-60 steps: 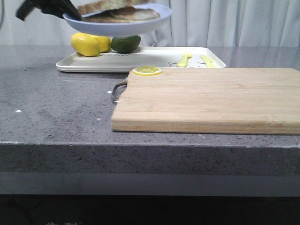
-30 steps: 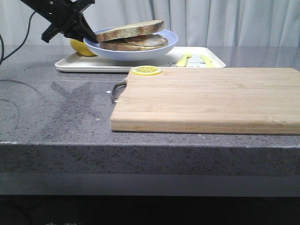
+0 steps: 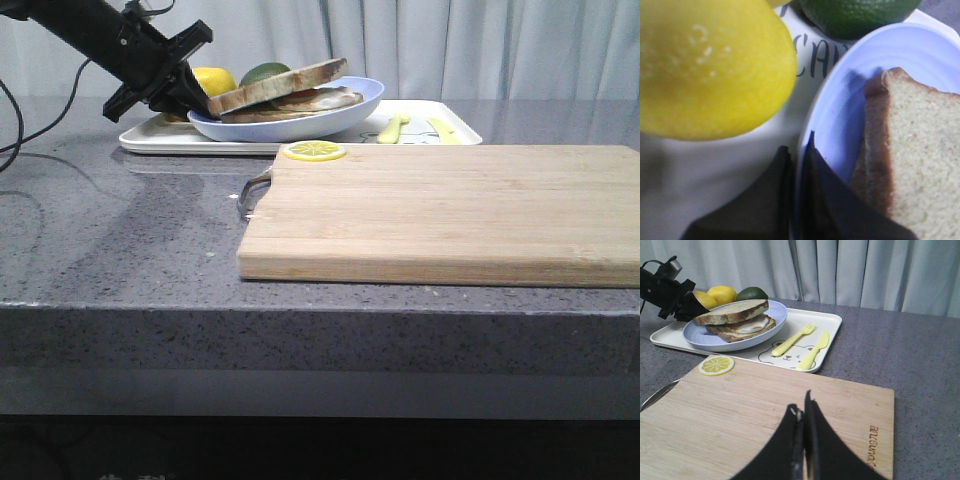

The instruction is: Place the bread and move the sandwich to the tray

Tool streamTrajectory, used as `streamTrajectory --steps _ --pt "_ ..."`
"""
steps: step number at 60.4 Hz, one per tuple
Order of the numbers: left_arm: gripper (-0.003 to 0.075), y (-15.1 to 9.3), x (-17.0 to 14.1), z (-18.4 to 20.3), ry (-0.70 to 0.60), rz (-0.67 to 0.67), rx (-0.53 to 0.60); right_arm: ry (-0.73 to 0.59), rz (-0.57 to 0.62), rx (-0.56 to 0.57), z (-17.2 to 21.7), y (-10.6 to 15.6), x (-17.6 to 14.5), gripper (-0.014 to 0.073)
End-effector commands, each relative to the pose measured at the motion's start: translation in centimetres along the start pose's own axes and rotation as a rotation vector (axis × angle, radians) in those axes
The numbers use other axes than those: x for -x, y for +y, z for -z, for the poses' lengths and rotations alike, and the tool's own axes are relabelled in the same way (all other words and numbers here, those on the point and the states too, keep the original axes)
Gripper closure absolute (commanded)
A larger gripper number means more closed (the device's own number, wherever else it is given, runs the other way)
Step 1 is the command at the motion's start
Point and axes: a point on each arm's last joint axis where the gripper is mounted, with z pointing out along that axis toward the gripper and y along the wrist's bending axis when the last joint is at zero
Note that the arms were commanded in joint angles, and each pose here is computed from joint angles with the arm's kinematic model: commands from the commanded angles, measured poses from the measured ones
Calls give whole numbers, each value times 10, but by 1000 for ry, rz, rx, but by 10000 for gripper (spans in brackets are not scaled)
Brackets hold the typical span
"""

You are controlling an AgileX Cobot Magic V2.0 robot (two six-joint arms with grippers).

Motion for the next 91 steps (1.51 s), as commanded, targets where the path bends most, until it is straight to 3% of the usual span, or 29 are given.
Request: streamTrajectory --steps 1,7,11,28,36,44,60,67,74,84,91 --pt "632 -43 24 38 -173 -62 -89 -87 -4 -35 2 -3 14 655" --pt "489 -46 24 41 -176 -70 -95 -87 -4 -35 2 -3 14 655" --pt "437 -50 25 46 -175 -84 -100 -87 -4 -35 2 -3 14 655" --pt "429 -67 31 98 -188 -191 -116 -87 -4 -35 2 -3 14 655" --pt "517 -74 34 118 -227 -187 -131 -87 -4 -35 2 -3 14 655" --pt "739 -89 36 137 -259 -214 -138 -87 -4 -35 2 -3 14 655" --pt "741 -134 33 182 -332 -248 -140 -87 -4 -35 2 -3 14 655" --pt "741 -158 27 200 -360 -311 -18 -75 -4 -28 2 -2 13 655" --pt "741 -175 16 215 -345 -361 189 -67 -4 -23 2 -2 12 655" --pt "741 -179 -13 232 -249 -386 448 -67 -4 -23 2 -2 12 655" --pt "741 -178 -33 254 -247 -389 513 -66 -4 -23 2 -2 12 655"
